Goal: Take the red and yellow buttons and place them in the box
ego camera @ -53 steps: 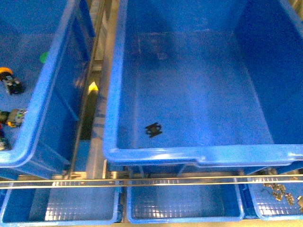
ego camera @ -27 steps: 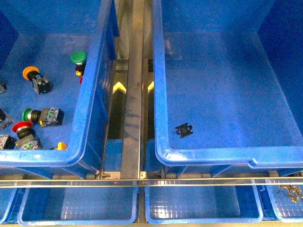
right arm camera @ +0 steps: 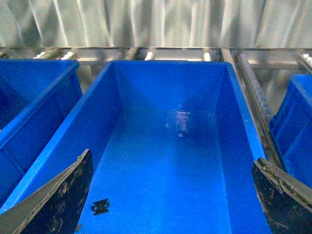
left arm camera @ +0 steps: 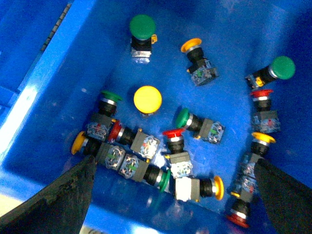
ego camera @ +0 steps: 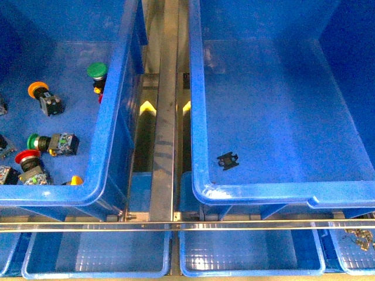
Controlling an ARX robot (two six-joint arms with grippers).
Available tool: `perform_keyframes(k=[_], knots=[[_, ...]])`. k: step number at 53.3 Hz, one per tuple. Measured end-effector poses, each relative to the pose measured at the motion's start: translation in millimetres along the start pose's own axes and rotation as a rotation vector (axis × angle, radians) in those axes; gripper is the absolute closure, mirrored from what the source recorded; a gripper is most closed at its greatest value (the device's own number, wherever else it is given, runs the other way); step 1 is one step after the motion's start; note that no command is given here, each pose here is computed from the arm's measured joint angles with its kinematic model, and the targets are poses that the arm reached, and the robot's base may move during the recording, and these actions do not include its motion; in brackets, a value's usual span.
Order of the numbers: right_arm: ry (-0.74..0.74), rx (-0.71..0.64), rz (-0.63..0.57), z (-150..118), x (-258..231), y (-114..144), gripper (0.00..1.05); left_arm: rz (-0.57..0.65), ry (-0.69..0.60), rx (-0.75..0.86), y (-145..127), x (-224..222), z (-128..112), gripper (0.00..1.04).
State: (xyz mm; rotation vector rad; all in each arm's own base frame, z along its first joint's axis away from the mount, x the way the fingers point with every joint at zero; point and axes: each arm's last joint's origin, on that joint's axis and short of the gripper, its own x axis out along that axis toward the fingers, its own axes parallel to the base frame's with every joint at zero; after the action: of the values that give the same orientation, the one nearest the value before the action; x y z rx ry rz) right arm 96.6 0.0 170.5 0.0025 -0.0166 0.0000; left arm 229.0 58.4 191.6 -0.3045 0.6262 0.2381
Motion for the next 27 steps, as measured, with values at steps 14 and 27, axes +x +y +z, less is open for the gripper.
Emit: perform_keyframes(k=[14,27], knots=[[0.000,0.000,0.000,0,0,0,0.07,-0.007,0.153,-0.019,6,94,16,0.08],[0.000,0.000,0.000,0,0,0,0.07,-0.021,0.223,-0.004,8,128,11,0.08]])
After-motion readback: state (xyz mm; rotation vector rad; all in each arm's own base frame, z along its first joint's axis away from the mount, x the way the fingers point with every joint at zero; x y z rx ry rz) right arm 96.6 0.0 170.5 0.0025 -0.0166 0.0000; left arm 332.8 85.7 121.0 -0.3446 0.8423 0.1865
